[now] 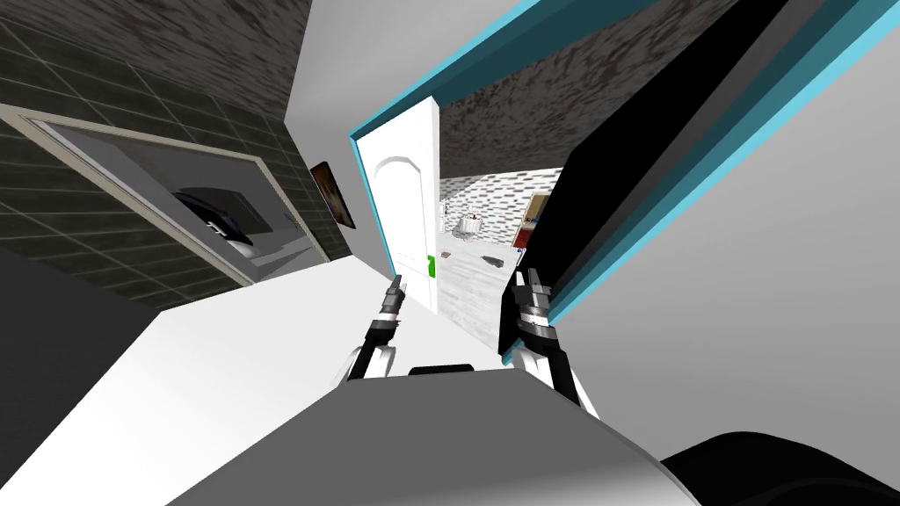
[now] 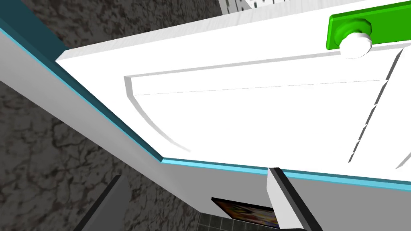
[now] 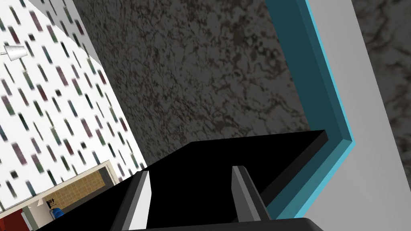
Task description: Push the door open
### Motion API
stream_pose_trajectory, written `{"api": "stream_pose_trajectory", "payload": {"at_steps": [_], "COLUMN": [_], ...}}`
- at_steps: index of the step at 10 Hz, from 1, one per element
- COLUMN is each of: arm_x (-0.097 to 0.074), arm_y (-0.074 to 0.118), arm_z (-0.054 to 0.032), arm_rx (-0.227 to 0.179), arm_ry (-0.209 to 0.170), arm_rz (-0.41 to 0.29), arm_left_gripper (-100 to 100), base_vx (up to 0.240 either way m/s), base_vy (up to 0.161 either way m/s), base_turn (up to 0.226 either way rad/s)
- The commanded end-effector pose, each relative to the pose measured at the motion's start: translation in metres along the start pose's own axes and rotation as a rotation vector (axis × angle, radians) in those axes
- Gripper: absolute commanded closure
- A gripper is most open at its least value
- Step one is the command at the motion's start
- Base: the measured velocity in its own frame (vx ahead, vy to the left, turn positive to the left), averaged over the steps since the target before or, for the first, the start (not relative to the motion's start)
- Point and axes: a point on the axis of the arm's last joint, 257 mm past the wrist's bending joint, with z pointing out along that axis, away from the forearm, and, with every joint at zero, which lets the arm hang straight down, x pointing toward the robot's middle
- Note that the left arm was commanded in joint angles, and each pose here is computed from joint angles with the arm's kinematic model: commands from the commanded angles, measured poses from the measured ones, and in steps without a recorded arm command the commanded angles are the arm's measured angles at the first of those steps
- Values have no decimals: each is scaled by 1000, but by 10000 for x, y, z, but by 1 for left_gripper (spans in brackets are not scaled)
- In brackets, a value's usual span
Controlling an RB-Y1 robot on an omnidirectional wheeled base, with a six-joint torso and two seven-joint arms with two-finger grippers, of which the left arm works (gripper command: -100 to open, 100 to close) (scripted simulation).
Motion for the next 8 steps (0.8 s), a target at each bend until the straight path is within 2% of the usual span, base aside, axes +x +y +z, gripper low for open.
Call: {"api": "stream_pose_trajectory", "payload": {"at_steps": [1, 8], "arm_x": [78, 481], "arm_y": [115, 633], "arm_z": [26, 88], "arm_rx": [-24, -128], "arm_ry": [19, 98], "arm_rz": [-15, -75], "arm_left_gripper": [-100, -100], "base_vx": [90, 81], "base_vy": [101, 115], "base_turn": [-92, -100]}}
